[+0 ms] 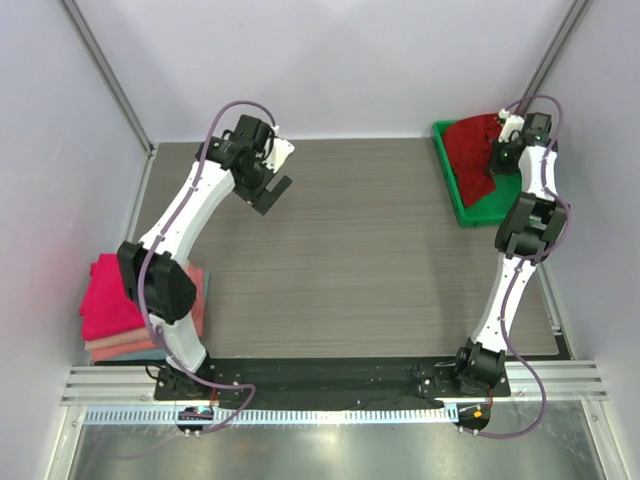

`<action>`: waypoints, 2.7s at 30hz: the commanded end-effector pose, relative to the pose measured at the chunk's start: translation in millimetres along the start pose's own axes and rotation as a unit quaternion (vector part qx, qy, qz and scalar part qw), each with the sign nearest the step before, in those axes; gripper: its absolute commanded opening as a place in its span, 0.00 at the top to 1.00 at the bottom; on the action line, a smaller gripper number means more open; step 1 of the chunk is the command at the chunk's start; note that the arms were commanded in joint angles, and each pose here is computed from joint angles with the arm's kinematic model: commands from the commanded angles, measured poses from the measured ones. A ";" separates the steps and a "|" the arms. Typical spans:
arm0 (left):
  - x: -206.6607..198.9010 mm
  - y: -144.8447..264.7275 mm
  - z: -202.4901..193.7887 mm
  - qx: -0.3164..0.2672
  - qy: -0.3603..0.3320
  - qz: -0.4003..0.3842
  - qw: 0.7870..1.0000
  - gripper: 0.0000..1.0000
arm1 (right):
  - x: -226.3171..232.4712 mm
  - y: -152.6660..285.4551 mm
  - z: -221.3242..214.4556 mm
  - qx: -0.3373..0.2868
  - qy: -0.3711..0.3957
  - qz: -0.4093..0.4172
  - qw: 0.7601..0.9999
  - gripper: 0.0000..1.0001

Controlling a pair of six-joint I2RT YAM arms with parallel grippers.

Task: Fold and stack the t-shirts
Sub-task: Grab the tshirt from the pile, then move the tshirt to the center of the board, then flatten the tshirt out

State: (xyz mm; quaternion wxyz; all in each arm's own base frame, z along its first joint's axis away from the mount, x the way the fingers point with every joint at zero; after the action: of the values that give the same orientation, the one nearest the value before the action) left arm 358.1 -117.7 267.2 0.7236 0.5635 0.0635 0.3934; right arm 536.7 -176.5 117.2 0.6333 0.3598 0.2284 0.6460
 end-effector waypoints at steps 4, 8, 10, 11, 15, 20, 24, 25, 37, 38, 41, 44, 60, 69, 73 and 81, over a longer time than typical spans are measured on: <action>10.9 65.9 -13.0 -0.069 0.018 0.042 0.997 0.00 | 87.2 251.9 131.4 -0.274 0.147 0.024 0.950 0.98; 8.9 84.0 -28.2 -0.099 0.051 0.031 0.993 0.00 | 151.5 332.2 139.8 -0.349 0.216 0.050 0.911 0.98; 5.9 91.0 -33.7 -0.111 0.060 0.027 0.992 0.00 | 175.1 353.4 138.3 -0.369 0.234 0.058 0.898 0.98; 3.0 96.6 -39.3 -0.116 0.070 0.027 0.990 0.00 | 189.5 375.7 136.0 -0.388 0.247 0.063 0.886 0.98; -4.8 107.8 -59.1 -0.133 0.108 0.009 0.985 0.00 | 257.7 410.0 127.2 -0.428 0.287 0.111 0.850 0.98; -15.9 108.8 -80.7 -0.149 0.143 -0.022 0.978 0.00 | 310.9 462.9 127.3 -0.498 0.269 0.169 0.807 0.99; -26.9 110.9 -92.8 -0.161 0.155 -0.042 0.974 0.02 | 329.3 498.5 132.6 -0.557 0.228 0.200 0.773 0.98; -29.2 112.8 -95.9 -0.163 0.160 -0.044 0.972 0.02 | 330.8 502.6 132.5 -0.560 0.212 0.211 0.773 0.99; -51.0 106.3 -120.4 -0.158 0.186 -0.075 0.967 0.02 | 329.4 351.1 104.8 -0.372 0.199 0.224 0.878 0.99; -53.4 105.4 -122.7 -0.157 0.191 -0.077 0.966 0.02 | 328.6 334.0 97.7 -0.345 0.209 0.227 0.886 0.99; -57.6 100.6 -127.5 -0.157 0.211 -0.089 0.961 0.03 | 326.0 296.2 77.7 -0.285 0.210 0.234 0.905 0.99; -58.7 95.6 -124.7 -0.169 0.219 -0.103 0.956 0.04 | 331.4 285.2 61.1 -0.251 0.219 0.251 0.909 0.98; 27.6 -91.7 -15.3 -0.042 0.227 -0.244 0.942 0.25 | 301.8 333.6 -70.5 -0.183 0.291 0.222 0.913 0.99; 44.3 -170.3 6.5 -0.032 0.193 -0.198 0.960 0.34 | 284.0 327.4 -109.0 -0.155 0.286 0.208 0.922 0.99; 22.0 -195.7 18.6 -0.021 0.157 -0.208 0.965 0.35 | 275.6 320.7 -120.7 -0.139 0.279 0.201 0.929 0.99; -23.1 -231.7 39.8 0.013 0.102 -0.192 0.976 0.45 | 271.5 307.9 -120.8 -0.120 0.264 0.197 0.936 0.99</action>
State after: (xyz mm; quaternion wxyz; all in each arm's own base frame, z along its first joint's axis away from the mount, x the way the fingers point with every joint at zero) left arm 477.4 -166.7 95.6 0.7784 0.4819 0.2618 0.3055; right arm 255.2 81.5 308.4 0.4380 0.1496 0.2532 0.8495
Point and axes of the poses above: each gripper's point midway between its finger pads, its own y axis back along the fingers, its own x axis along the line the jaws close on, z = x × y, the point moved 7 cm from there along y, back along the fingers, and after that the axes turned 10 degrees about -y, right-handed, at the moved point
